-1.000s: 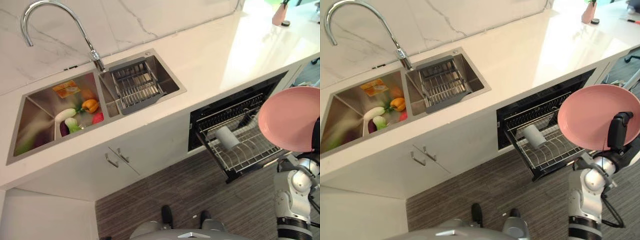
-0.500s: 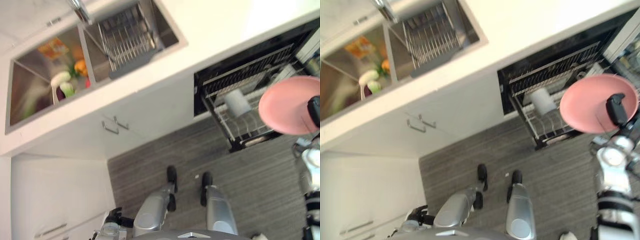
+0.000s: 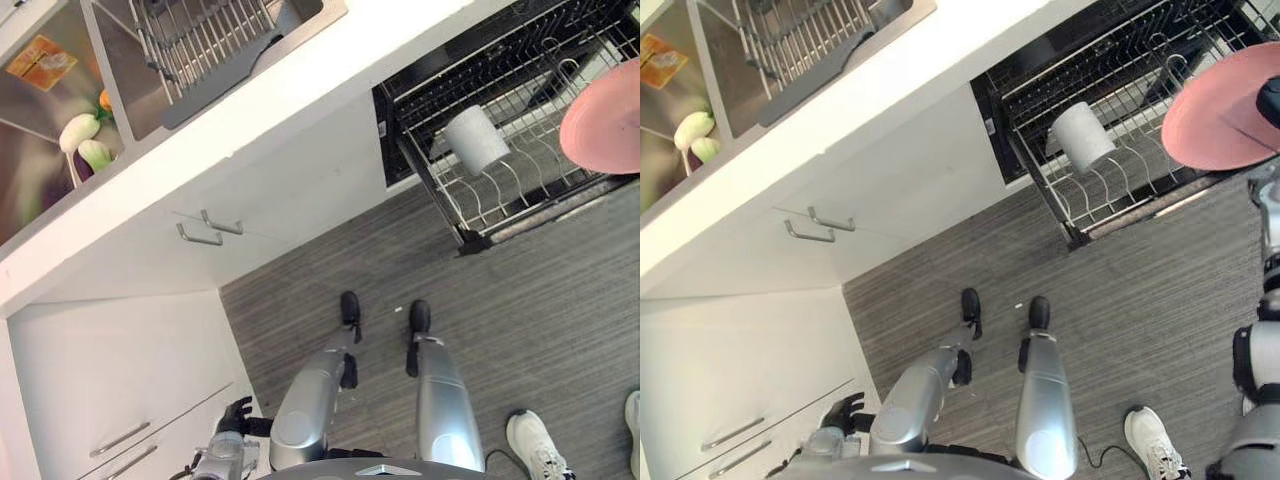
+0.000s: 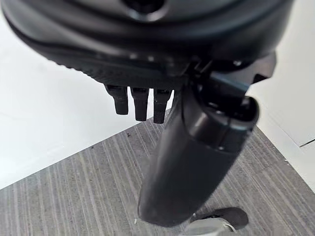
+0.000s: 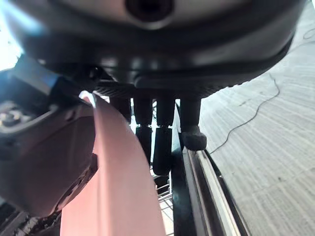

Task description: Place the dishes in the dishwasher.

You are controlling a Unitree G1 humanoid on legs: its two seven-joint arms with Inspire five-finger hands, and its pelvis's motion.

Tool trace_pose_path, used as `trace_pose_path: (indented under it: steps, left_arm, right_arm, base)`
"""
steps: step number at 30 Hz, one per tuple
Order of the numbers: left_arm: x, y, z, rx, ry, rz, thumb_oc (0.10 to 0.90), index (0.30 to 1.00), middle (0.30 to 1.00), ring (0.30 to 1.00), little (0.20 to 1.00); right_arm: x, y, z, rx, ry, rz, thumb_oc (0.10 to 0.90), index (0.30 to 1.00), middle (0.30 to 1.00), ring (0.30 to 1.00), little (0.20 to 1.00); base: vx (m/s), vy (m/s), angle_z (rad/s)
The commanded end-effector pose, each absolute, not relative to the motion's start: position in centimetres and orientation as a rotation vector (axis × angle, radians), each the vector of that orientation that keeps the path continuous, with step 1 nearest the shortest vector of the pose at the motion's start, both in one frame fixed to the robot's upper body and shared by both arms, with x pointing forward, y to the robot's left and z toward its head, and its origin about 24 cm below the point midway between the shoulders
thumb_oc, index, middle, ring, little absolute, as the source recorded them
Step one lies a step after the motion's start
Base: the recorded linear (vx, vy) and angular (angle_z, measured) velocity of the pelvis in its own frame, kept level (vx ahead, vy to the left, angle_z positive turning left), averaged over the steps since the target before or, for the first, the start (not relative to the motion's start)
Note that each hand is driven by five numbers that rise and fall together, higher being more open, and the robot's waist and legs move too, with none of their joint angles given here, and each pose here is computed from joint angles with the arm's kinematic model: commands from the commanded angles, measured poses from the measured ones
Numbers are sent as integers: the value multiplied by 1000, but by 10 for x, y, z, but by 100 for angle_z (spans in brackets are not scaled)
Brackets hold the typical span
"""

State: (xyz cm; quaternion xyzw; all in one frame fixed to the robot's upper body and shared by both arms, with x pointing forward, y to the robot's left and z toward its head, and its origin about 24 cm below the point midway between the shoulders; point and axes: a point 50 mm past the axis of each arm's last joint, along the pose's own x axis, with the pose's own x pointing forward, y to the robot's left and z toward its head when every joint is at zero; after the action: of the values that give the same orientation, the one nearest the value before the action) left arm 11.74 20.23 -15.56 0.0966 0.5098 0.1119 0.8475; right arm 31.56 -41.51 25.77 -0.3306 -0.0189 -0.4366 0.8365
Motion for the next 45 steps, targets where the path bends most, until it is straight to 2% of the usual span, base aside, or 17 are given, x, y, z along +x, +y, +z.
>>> trace_pose_path:
  steps: [1, 8, 22, 27, 29, 31, 33, 36, 40, 41, 45]
  left_arm:
    - [82, 236, -160, 286, 1204, 298, 800, 900, 900, 900, 900]
    - [84, 241, -160, 272, 1223, 322, 800, 900, 900, 900, 900]
    - [90, 262, -153, 301, 1217, 348, 800, 900, 900, 900, 900]
    - [89, 263, -154, 280, 1228, 375, 800, 900, 900, 900, 900]
    - [87, 257, -156, 257, 1231, 404, 800, 900, 900, 900, 900]
    - [89, 260, -154, 273, 1223, 409, 800, 900, 900, 900, 900]
    - [89, 256, -155, 265, 1223, 416, 800, 900, 900, 900, 900]
    - [90, 255, -155, 264, 1220, 434, 800, 900, 900, 900, 900]
    - [91, 252, -156, 271, 1218, 421, 800, 900, 900, 900, 900]
    - [90, 250, -156, 272, 1218, 412, 800, 900, 900, 900, 900]
    - [92, 246, -157, 286, 1203, 386, 800, 900, 900, 900, 900]
  right_arm:
    - [334, -384, 297, -807, -175, -769, 800, 900, 900, 900, 900]
    - [340, -350, 333, -1030, -289, -643, 800, 900, 900, 900, 900]
    - [323, -352, 323, -1151, -245, -506, 800, 900, 900, 900, 900]
    - [307, -363, 294, -1067, -241, -530, 800, 900, 900, 900, 900]
    - [287, -371, 260, -951, -290, -610, 800, 900, 900, 900, 900]
    - [268, -382, 241, -976, -252, -651, 800, 900, 900, 900, 900]
    - [250, -390, 206, -889, -210, -725, 800, 900, 900, 900, 900]
    - [232, -390, 168, -799, -161, -802, 800, 900, 900, 900, 900]
    - [228, -387, 133, -681, -78, -833, 800, 900, 900, 900, 900]
    - [233, -381, 130, -656, -85, -816, 400, 300, 300, 300, 300]
    - [249, -379, 124, -612, -69, -819, 400, 300, 300, 300, 300]
  base:
    - [0, 0, 0]
    - [-7, -13, 1]
    - [-4, -12, 5]
    - [17, 3, 4]
    - [61, 1, 12]
    - [37, 0, 11]
    - [0, 0, 0]
    - [0, 0, 0]
    - [-18, 16, -1]
    - [-48, 37, -2]
    - [-85, 54, -14]
